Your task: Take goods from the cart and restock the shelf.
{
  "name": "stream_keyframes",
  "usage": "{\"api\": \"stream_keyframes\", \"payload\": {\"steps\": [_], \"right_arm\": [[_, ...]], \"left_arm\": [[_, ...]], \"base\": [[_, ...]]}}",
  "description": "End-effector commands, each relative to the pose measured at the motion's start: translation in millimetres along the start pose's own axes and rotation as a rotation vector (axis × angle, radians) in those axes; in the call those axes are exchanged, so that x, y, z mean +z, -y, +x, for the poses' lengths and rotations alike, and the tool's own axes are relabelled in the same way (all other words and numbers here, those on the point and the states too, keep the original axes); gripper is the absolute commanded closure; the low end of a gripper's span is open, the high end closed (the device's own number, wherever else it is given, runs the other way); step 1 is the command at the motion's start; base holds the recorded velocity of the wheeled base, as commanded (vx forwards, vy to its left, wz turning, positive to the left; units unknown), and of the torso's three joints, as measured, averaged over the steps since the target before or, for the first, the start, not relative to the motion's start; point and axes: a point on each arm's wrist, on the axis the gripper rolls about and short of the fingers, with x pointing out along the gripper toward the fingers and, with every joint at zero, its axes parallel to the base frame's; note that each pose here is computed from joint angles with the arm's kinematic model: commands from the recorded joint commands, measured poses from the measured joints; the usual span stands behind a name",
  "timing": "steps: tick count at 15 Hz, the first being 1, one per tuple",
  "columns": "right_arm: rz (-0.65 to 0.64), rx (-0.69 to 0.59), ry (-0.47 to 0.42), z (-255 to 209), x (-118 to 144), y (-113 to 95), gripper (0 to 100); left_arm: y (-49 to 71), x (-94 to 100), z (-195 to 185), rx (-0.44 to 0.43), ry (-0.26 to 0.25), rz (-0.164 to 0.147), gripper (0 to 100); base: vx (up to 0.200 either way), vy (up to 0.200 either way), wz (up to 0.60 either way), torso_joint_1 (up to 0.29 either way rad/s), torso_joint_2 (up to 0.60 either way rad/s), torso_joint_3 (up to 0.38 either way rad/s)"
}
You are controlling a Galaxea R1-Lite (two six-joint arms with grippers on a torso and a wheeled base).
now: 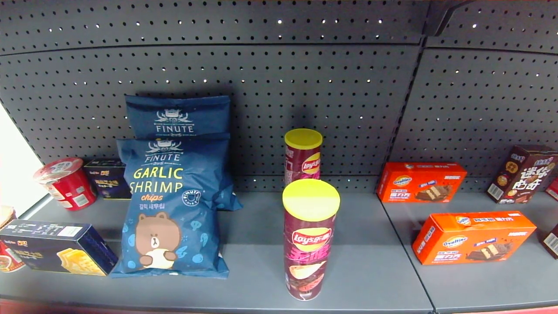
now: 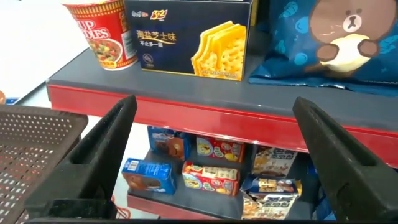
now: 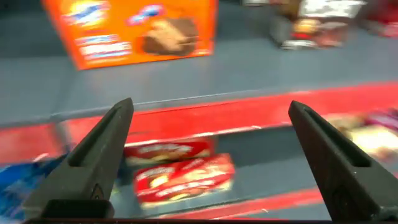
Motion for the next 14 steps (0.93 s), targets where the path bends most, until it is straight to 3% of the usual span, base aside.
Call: {"api": "stream_keyframes", "payload": {"steps": [1,4,5,6,7,8,11,14], "right_arm": [[0.0,0.092,0.047,-3.7,-1.5,2.0,0],[0.0,0.092,0.05,-3.7,-1.6,2.0,0],[0.001,0.092,0.053,-3.7,-1.3,2.0,0],[0.001,0.092,0.053,-3.7,-1.3,2.0,0],[0.001,0.092,0.053,-3.7,-1.3,2.0,0],[-0.001,0.093,0.053,-3.7,-1.3,2.0,0],[-0.001,0.093,0.053,-3.7,-1.3,2.0,0],[-0.001,0.093,0.051,-3.7,-1.5,2.0,0]], "left_arm": [[0.0,0.0,0.2,0.0,-0.002,0.001,0],[0.1,0.2,0.2,-0.001,-0.001,0.002,0],[1.4,0.2,0.1,-0.053,0.009,0.002,0],[5.0,0.1,0.2,-0.208,0.022,0.0,0],[5.3,0.0,0.3,-0.22,0.024,0.0,0],[8.7,-4.5,1.3,-0.355,0.033,0.063,0],[7.2,-6.6,1.8,-0.283,0.01,0.066,0],[7.2,-6.4,1.8,-0.28,0.008,0.041,0]], "base": [[0.0,0.0,0.0,0.0,0.0,0.0],[0.0,0.0,0.0,0.0,0.0,0.0],[0.0,0.0,0.0,0.0,0.0,0.0],[0.0,0.0,0.0,0.0,0.0,0.0],[0.0,0.0,0.0,0.0,0.0,0.0],[0.0,0.0,0.0,0.0,0.0,0.0],[0.0,0.0,0.0,0.0,0.0,0.0],[0.0,0.0,0.0,0.0,0.0,0.0]]}}
